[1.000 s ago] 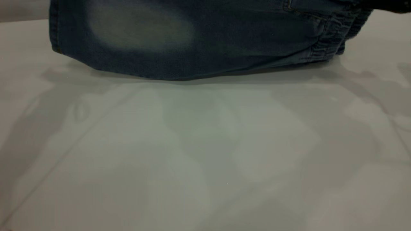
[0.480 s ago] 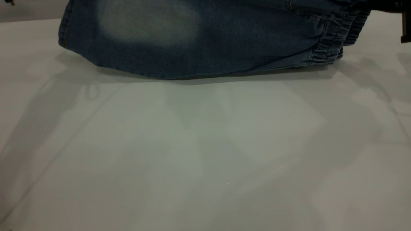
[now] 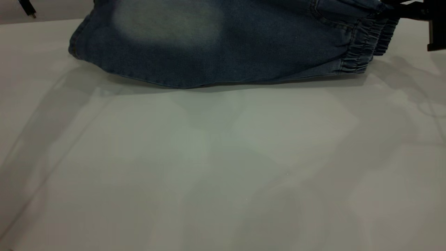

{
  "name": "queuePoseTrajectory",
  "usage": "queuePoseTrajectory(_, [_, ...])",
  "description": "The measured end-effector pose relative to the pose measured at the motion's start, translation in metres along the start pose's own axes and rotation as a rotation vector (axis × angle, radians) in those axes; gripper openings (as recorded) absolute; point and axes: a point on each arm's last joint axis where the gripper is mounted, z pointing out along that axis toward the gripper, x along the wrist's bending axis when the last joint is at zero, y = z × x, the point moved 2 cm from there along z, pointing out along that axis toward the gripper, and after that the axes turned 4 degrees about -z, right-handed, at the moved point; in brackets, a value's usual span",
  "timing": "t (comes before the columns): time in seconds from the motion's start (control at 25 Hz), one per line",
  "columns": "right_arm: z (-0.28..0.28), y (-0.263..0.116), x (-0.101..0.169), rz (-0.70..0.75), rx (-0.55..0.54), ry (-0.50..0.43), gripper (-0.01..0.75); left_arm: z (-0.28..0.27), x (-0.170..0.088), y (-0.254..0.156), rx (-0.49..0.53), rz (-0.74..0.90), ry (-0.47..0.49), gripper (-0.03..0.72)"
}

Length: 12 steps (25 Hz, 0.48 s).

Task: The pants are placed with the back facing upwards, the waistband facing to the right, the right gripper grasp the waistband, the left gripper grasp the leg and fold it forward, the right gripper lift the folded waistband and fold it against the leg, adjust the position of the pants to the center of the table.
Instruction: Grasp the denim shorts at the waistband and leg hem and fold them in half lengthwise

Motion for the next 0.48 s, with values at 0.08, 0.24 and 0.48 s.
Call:
queuePoseTrajectory(0.08, [0.004,0.003,0.002,0.001,0.003,0.006,0.059,0.004,0.001,-0.002,-0.005,0.019,0.013,0.036])
queuePoseTrajectory(0.24, [0.009,0.009,0.003,-0.002,0.005,0.011,0.062,0.012,0.000,-0.008,0.002,0.027,0.019,0.041])
queuePoseTrajectory(0.48, [0.010,0.011,0.012,-0.033,0.004,0.034,0.068,0.018,0.006,-0.007,-0.053,0.027,0.090,0.055])
